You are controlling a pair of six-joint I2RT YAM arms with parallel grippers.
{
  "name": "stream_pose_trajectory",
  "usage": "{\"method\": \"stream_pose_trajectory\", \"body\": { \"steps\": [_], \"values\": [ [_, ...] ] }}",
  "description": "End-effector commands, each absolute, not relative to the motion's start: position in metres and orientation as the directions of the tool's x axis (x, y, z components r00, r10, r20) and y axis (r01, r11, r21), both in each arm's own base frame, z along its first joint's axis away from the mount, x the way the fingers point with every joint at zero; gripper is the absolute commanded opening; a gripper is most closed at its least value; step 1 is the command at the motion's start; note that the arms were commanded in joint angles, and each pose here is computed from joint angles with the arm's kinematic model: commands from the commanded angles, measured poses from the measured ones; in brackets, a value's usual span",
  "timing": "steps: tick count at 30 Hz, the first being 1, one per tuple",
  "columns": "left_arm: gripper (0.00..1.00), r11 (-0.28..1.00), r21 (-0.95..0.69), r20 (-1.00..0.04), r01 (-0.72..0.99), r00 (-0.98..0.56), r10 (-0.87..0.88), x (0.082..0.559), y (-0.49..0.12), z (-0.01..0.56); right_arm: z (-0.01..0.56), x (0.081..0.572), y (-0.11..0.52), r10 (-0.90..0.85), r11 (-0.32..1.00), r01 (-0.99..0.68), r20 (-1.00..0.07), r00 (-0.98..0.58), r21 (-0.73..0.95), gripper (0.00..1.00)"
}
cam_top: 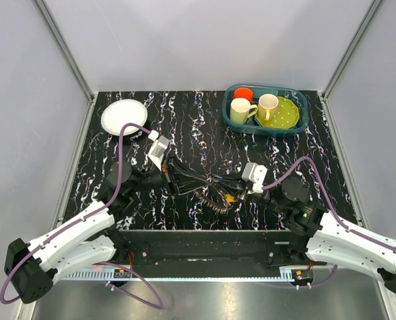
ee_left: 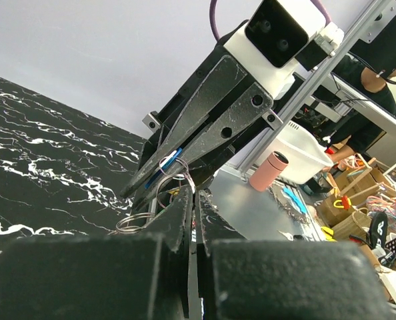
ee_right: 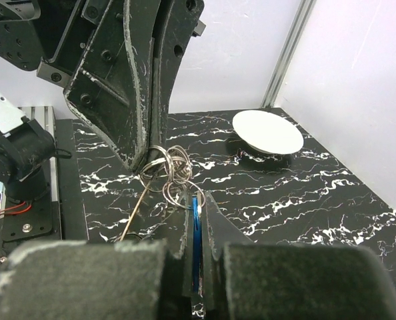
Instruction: Remove the keys from the keyring
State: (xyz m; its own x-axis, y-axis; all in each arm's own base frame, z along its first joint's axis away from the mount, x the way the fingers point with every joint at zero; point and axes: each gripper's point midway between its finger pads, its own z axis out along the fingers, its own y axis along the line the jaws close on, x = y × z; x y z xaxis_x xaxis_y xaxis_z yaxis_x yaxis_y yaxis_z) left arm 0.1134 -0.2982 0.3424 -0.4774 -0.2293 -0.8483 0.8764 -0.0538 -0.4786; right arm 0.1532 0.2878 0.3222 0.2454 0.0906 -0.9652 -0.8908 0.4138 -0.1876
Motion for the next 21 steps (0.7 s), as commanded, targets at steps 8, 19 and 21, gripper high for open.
{"method": "stream_pose_trajectory", "body": {
  "steps": [8,19,21],
  "values": [
    [0.00,-0.169,-0.414,-0.849,0.894,-0.447,-0.284,0.096,-0.292,0.383,0.339,0.162,0.285,0.126,0.455,-0.865,-0.947,0.297,-0.211,0.00],
    [0.00,-0.139,-0.444,-0.825,0.885,-0.464,-0.323,0.106,-0.288,0.385,0.330,0.162,0.287,0.123,0.452,-0.864,-0.944,0.307,-0.222,0.00],
    [0.00,-0.163,-0.451,-0.811,0.877,-0.479,-0.336,0.105,-0.287,0.390,0.327,0.162,0.288,0.125,0.447,-0.867,-0.944,0.305,-0.221,0.00]
  ]
}}
